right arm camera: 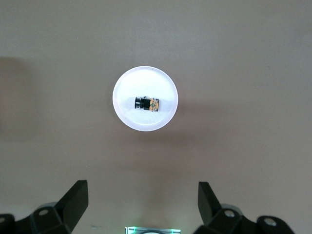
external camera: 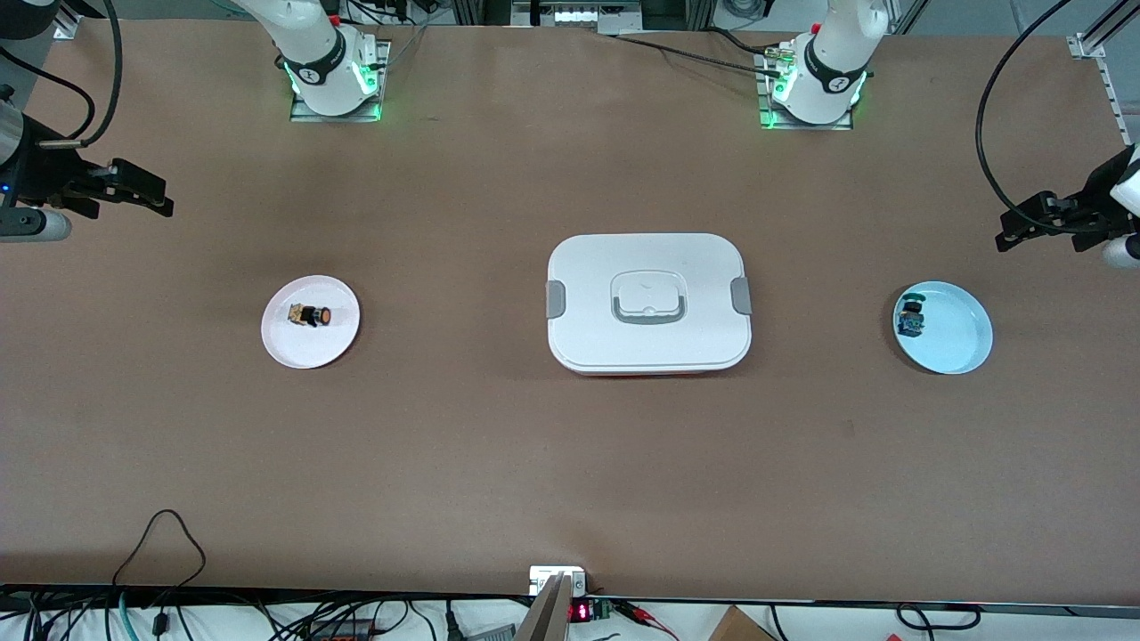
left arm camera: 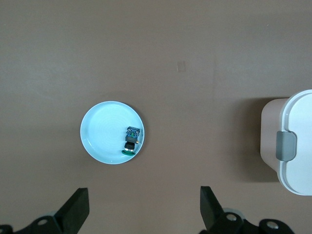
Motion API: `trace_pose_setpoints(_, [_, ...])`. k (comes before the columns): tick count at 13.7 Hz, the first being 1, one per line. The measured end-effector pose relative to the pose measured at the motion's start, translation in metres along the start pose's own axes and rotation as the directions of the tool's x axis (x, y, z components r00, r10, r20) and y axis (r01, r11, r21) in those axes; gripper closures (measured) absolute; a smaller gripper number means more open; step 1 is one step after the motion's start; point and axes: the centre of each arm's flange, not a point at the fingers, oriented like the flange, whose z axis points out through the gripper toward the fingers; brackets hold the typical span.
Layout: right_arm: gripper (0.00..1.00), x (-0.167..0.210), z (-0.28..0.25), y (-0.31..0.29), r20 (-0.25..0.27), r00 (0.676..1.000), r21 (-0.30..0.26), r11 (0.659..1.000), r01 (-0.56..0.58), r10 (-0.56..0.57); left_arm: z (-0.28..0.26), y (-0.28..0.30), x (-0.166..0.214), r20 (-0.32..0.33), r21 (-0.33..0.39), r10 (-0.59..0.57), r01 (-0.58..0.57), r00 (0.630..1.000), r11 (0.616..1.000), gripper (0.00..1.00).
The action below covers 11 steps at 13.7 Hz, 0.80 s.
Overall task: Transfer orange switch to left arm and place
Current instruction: 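Move the right gripper toward the orange switch on the white plate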
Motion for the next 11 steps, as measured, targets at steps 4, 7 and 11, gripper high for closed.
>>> trace_pose_setpoints(4, [0.0,0.011,0.02,-0.001,0.038,0.999,-0.003,1.0,0.003,-0.003,0.0,0.0,0.0,0.0,0.0,0.0,0.0,1.0,1.0,0.0])
trace_pose_setpoints(7, [0.0,0.018,0.033,-0.002,0.064,0.998,-0.006,1.0,0.003,-0.002,0.0,0.0,0.0,0.0,0.0,0.0,0.0,1.0,1.0,0.0])
trace_pose_setpoints(11, [0.0,0.034,0.057,-0.002,0.085,0.996,-0.014,1.0,0.002,-0.001,0.0,0.0,0.0,0.0,0.0,0.001,-0.001,1.0,1.0,0.0])
